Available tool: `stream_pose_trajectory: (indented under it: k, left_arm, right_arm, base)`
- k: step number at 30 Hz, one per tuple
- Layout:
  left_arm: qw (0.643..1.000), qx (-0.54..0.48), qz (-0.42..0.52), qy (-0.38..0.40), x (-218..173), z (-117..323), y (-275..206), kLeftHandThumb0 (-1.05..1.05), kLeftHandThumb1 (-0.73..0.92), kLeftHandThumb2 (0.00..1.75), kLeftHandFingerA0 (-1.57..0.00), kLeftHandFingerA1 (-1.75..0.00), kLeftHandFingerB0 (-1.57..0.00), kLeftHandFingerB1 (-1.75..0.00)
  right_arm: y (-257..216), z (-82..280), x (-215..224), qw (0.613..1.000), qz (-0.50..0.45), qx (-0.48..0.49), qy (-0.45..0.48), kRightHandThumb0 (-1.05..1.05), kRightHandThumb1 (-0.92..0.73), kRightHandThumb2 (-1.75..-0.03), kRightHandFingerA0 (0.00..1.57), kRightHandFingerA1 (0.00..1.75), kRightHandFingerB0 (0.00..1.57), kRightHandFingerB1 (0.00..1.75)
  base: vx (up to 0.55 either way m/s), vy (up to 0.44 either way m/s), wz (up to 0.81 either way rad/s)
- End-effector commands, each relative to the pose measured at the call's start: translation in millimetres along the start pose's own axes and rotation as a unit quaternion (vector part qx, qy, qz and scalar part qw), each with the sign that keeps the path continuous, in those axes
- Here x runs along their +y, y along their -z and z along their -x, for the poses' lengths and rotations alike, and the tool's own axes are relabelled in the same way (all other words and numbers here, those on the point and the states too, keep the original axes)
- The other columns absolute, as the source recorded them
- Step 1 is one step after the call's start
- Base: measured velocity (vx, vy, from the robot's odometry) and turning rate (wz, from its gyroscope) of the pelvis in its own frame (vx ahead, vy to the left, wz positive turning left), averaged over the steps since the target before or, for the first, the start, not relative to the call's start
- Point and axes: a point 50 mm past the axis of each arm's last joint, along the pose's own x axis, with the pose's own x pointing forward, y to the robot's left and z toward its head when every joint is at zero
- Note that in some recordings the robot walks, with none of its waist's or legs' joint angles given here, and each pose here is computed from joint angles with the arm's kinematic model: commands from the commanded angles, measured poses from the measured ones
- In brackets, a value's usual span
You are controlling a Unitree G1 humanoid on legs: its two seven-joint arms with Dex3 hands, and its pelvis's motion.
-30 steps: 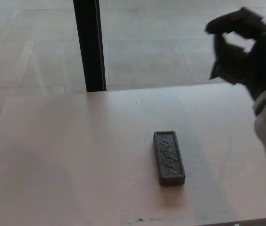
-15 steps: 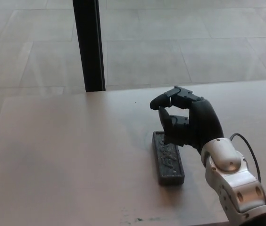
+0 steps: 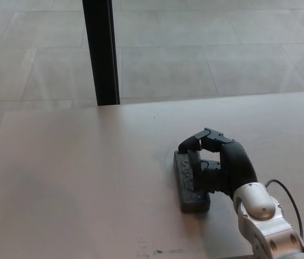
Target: The robot uses its right hand to hold the eraser kept in the middle of the desk and use it to wipe the desk by swiping its surface twice
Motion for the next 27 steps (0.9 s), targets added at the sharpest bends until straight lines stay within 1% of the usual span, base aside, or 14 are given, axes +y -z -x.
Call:
stream_pose_trajectory:
  k: [1,3,5,8,13,14,17,18,19,20,23,25,26,27]
  left_arm:
    - [1.000,-0.007,0.003,-0.009,4.9,-0.5,-3.0,-0.43,0.47,0.89,-0.76,-0.79,-0.60,-0.67]
    - [1.000,-0.006,0.007,-0.007,4.5,-1.2,-4.4,-0.42,0.48,0.88,-0.76,-0.79,-0.59,-0.67]
    - [1.000,-0.005,0.013,-0.009,3.7,-1.5,-4.5,-0.42,0.48,0.88,-0.77,-0.80,-0.61,-0.68]
    - [1.000,-0.006,0.002,-0.011,3.7,-1.3,-4.1,-0.45,0.47,0.88,-0.78,-0.80,-0.63,-0.69]
    - [1.000,-0.010,-0.012,-0.006,3.5,-0.7,-3.2,-0.47,0.48,0.89,-0.78,-0.80,-0.63,-0.68]
    - [1.000,-0.009,-0.003,-0.003,4.1,-0.4,-2.2,-0.47,0.48,0.89,-0.78,-0.80,-0.62,-0.68]
    - [1.000,-0.008,0.003,-0.007,2.0,-0.5,-2.0,-0.47,0.47,0.87,-0.80,-0.81,-0.62,-0.68]
    - [1.000,-0.008,0.000,-0.007,2.0,-0.5,-2.3,-0.47,0.48,0.88,-0.79,-0.80,-0.61,-0.68]
    - [1.000,-0.008,0.000,-0.007,2.0,-0.5,-2.3,-0.47,0.48,0.88,-0.79,-0.80,-0.61,-0.68]
    - [1.000,-0.008,-0.005,-0.011,1.6,-0.7,-2.8,-0.47,0.48,0.89,-0.79,-0.80,-0.63,-0.68]
    - [1.000,-0.008,-0.005,-0.007,3.0,-0.9,-3.4,-0.48,0.49,0.90,-0.78,-0.80,-0.62,-0.68]
    - [1.000,-0.009,-0.005,-0.007,3.8,-1.0,-3.8,-0.49,0.48,0.89,-0.79,-0.80,-0.62,-0.68]
    - [1.000,-0.009,0.002,-0.009,3.7,-1.0,-3.7,-0.50,0.47,0.88,-0.80,-0.81,-0.63,-0.69]
    - [1.000,-0.008,0.004,-0.008,2.4,-1.1,-3.6,-0.50,0.47,0.88,-0.80,-0.81,-0.63,-0.69]
  right_arm:
    - [16.1,4.3,-4.3,0.999,0.018,0.025,0.014,-0.35,-0.70,-0.88,0.98,1.75,0.68,1.72]
    - [18.1,4.9,-5.4,0.999,0.035,0.024,0.018,-0.34,-0.69,-0.91,0.98,1.75,0.66,1.73]
    - [25.2,7.6,-4.5,0.998,0.050,0.034,0.020,-0.32,-0.68,-0.95,0.99,1.75,0.75,1.50]
    - [29.9,8.2,-1.2,0.997,0.070,0.039,0.017,-0.39,-0.73,-0.81,1.00,1.75,0.67,1.67]
    - [30.7,7.8,7.1,0.996,0.087,0.018,0.006,-0.38,-0.72,-0.83,0.98,1.75,0.66,1.71]
    - [28.1,6.5,10.1,0.996,0.089,0.012,0.004,-0.37,-0.70,-0.87,0.95,1.75,0.75,1.49]
    - [26.5,5.2,9.2,0.995,0.103,0.007,0.005,-0.37,-0.71,-0.87,0.96,1.75,0.75,1.46]
    - [28.6,6.0,4.8,0.994,0.106,0.008,0.004,-0.35,-0.73,-0.80,0.93,1.75,0.61,1.67]
    - [28.7,6.0,4.8,0.994,0.106,0.007,0.004,-0.35,-0.73,-0.80,0.93,1.75,0.61,1.67]
    - [34.1,8.0,-1.8,0.991,0.130,0.013,0.006,-0.36,-0.78,-0.74,0.82,1.75,0.64,1.57]
    - [43.0,12.5,-9.0,0.987,0.160,0.017,0.011,-0.32,-0.67,-0.85,0.86,1.70,0.75,1.17]
    - [46.0,14.0,-10.1,0.985,0.173,0.019,0.006,-0.32,-0.66,-0.86,0.89,1.71,0.74,1.19]
    - [51.2,16.6,-12.1,0.981,0.193,0.028,0.002,-0.31,-0.69,-0.82,0.84,1.58,0.74,0.97]
    - [51.6,16.9,-13.1,0.980,0.196,0.028,0.003,-0.31,-0.69,-0.82,0.84,1.58,0.74,0.97]
  base:
    - [0.00,0.000,0.00]
    - [0.00,0.000,0.00]
    - [0.00,0.000,0.00]
    - [0.00,0.000,0.00]
    - [0.00,0.000,0.00]
    - [0.00,0.000,0.00]
    - [0.00,0.000,0.00]
    - [0.00,0.000,0.00]
    - [0.00,0.000,0.00]
    - [0.00,0.000,0.00]
    - [0.00,0.000,0.00]
    - [0.00,0.000,0.00]
    - [0.00,0.000,0.00]
    - [0.00,0.000,0.00]
